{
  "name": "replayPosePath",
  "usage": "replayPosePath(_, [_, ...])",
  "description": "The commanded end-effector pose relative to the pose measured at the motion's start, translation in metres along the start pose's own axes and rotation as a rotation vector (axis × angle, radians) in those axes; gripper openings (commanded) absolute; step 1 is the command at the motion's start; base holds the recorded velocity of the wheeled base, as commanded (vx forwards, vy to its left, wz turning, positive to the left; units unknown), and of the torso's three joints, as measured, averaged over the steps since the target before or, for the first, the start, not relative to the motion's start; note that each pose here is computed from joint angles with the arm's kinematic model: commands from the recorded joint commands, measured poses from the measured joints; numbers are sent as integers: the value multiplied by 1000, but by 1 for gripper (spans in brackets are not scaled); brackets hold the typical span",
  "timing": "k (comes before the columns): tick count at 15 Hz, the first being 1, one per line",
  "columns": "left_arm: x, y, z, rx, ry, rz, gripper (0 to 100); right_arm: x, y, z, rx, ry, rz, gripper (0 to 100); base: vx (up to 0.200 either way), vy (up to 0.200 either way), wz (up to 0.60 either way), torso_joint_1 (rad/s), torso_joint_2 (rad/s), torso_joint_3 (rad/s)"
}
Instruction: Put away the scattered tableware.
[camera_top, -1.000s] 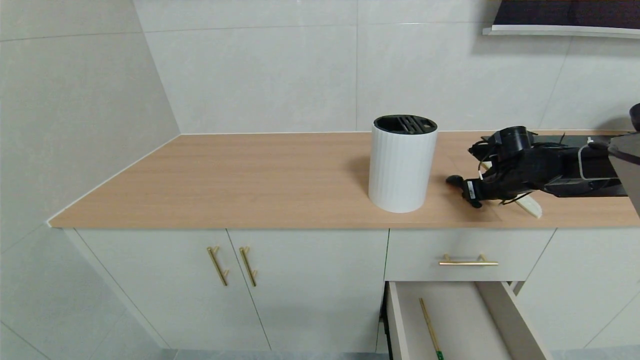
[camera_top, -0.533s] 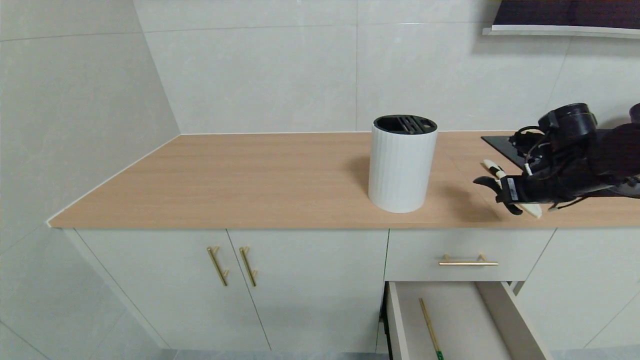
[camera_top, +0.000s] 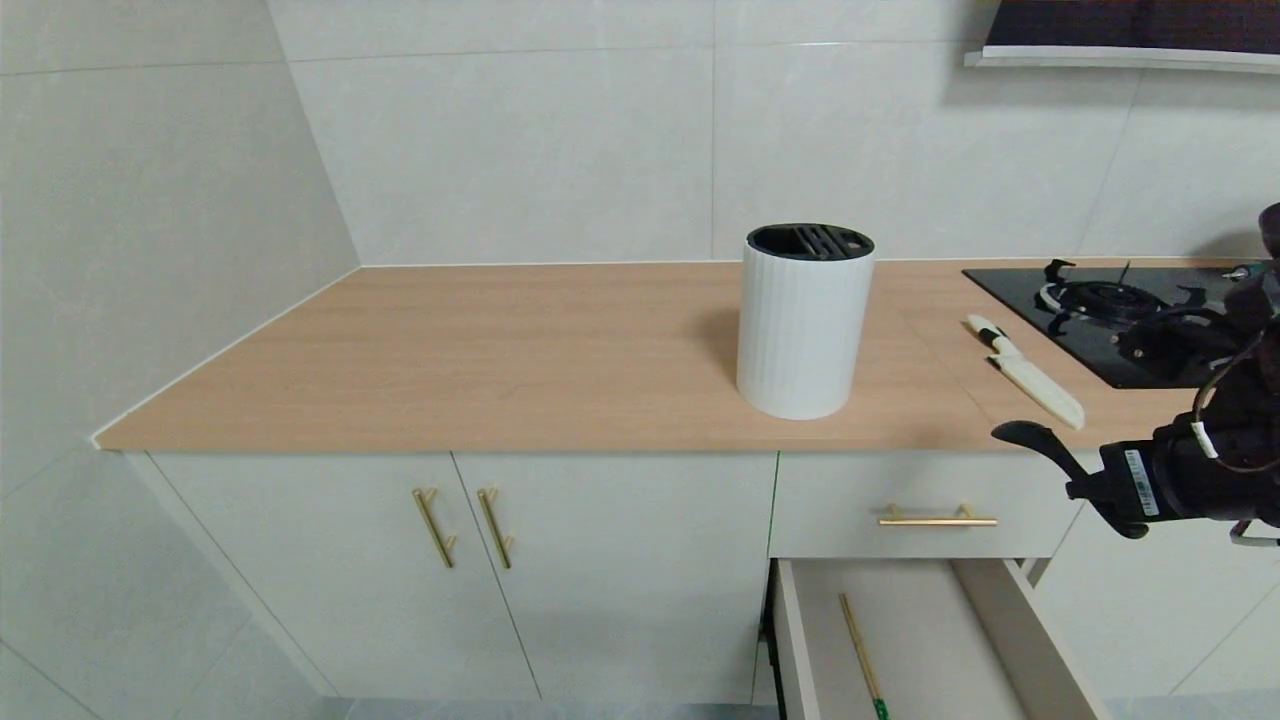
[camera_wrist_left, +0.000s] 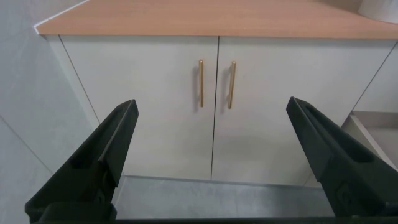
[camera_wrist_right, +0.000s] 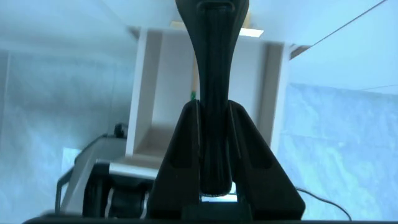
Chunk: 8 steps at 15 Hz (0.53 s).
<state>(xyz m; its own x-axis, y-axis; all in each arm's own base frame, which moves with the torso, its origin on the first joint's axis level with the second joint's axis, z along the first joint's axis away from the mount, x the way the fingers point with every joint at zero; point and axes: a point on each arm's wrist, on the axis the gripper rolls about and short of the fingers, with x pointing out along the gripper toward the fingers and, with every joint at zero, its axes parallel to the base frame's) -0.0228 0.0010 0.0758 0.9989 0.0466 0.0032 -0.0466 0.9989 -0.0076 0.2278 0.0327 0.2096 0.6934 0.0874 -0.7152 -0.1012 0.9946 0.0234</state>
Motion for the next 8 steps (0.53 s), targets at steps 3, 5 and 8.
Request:
replayPosePath(3, [0, 0, 0, 0, 2, 1, 100, -7, 1, -5, -7, -13, 7, 0, 0, 0, 0, -172, 445, 269])
replayPosePath(5, [0, 0, 0, 0, 0, 1, 100, -5, 1, -7, -8, -2, 7, 0, 0, 0, 0, -171, 476, 298])
replayPosePath(8, [0, 0, 0, 0, 2, 1, 100, -2, 1, -8, -10, 10, 5, 0, 0, 0, 0, -159, 474, 310])
